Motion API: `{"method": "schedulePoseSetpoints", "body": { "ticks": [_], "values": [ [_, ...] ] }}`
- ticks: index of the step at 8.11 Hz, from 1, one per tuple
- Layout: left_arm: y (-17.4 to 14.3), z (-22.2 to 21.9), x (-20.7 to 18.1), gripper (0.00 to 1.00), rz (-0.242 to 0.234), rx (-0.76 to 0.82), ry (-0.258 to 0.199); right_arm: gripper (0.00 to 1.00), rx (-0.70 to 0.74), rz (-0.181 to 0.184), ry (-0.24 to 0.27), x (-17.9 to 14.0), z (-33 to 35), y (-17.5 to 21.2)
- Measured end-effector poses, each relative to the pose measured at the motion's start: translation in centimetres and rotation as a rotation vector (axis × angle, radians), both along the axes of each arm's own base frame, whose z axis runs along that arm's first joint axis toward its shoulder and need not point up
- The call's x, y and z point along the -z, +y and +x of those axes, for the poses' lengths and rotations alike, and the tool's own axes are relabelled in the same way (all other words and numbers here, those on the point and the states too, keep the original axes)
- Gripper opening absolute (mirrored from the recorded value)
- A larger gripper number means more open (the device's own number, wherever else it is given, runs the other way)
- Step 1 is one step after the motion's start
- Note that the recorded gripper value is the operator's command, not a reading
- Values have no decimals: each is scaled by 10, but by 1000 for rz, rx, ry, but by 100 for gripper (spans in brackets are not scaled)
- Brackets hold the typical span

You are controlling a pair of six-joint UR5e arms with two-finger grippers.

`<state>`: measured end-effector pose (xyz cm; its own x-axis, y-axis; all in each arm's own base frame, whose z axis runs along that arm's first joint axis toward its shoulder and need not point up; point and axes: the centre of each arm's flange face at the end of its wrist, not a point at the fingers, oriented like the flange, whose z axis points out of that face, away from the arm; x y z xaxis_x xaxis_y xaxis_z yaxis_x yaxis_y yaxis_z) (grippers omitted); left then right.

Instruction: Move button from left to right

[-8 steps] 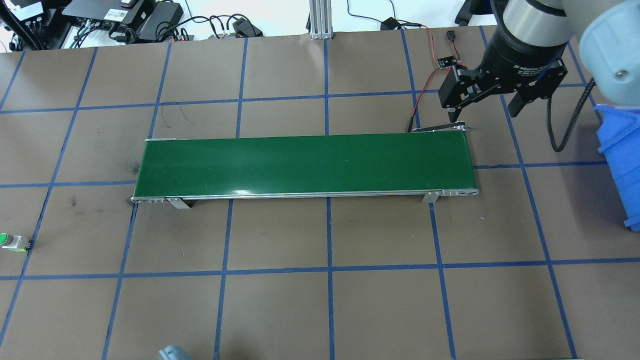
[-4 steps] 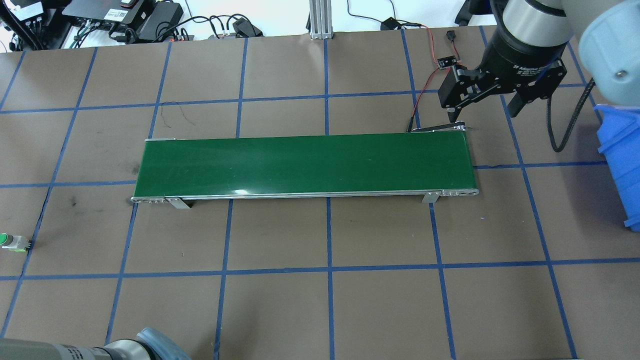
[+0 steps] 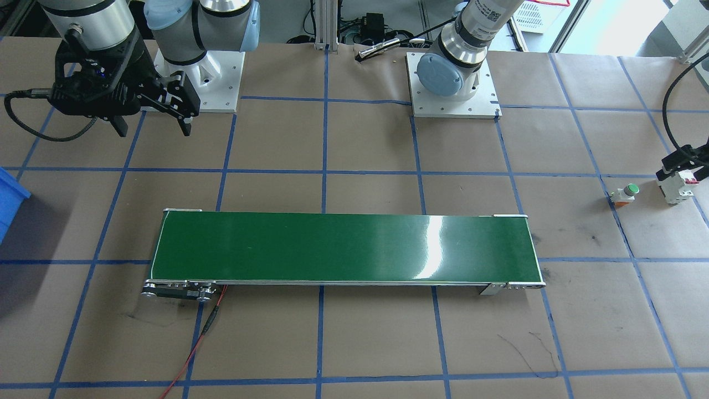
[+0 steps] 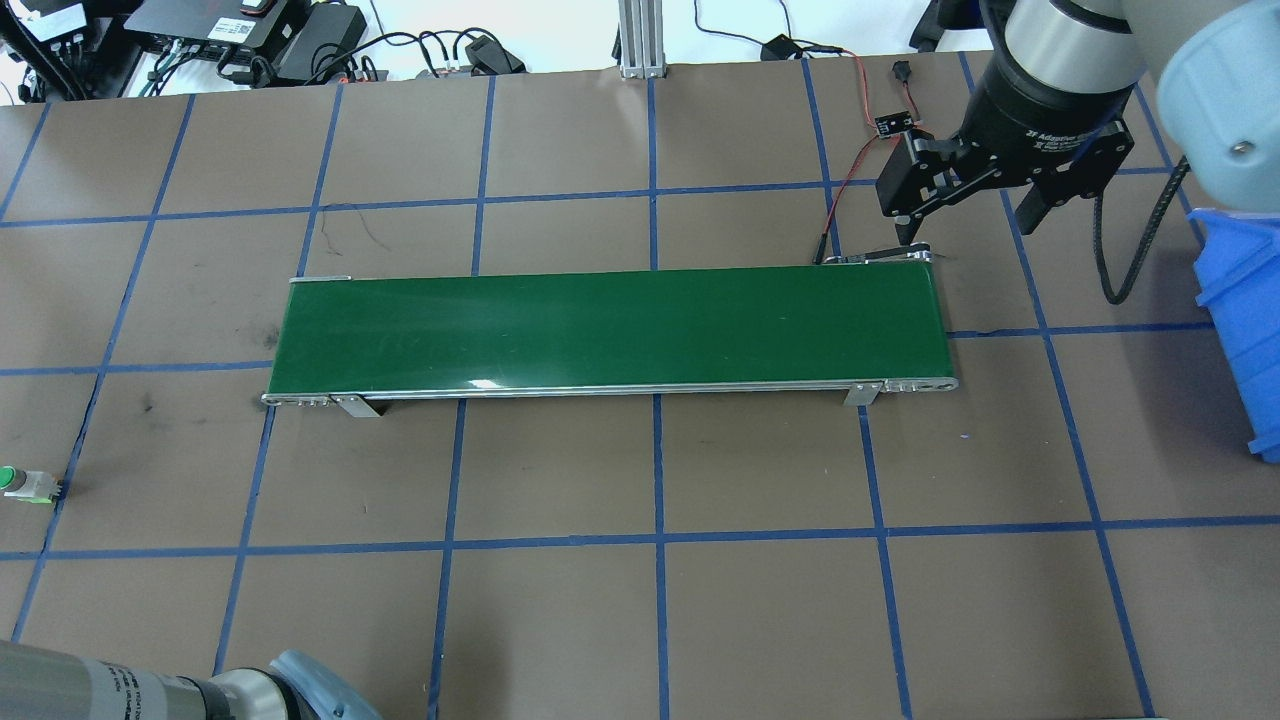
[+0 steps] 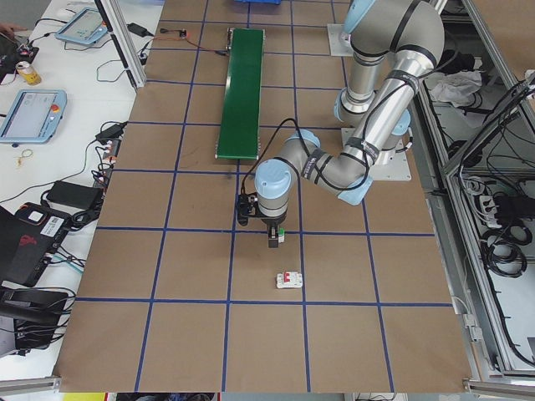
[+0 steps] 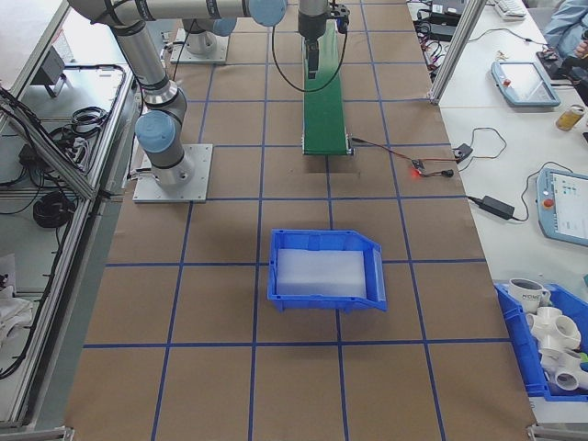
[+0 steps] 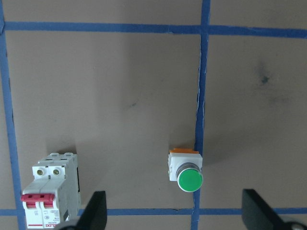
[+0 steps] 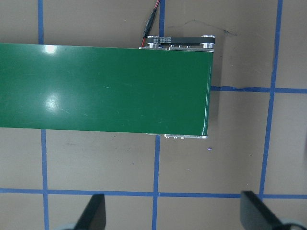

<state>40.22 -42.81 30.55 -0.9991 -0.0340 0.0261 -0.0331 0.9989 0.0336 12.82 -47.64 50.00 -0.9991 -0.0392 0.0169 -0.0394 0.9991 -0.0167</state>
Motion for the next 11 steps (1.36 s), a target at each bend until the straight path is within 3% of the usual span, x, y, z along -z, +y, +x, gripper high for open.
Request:
{"method": "schedulePoseSetpoints", "body": {
  "ticks": [2,4,8,11],
  "values": [
    [-5,-1,21,100,-5,-79,49,100,0,0,2,0,0,0],
    [-3,-4,55,100,30,-155,91,100,0,0,2,0,0,0],
    [3,0,100,100,111,-180,79,100,0,0,2,0,0,0],
    [3,-1,116,100,131,-171,96,100,0,1,2,1,0,0]
  ]
}}
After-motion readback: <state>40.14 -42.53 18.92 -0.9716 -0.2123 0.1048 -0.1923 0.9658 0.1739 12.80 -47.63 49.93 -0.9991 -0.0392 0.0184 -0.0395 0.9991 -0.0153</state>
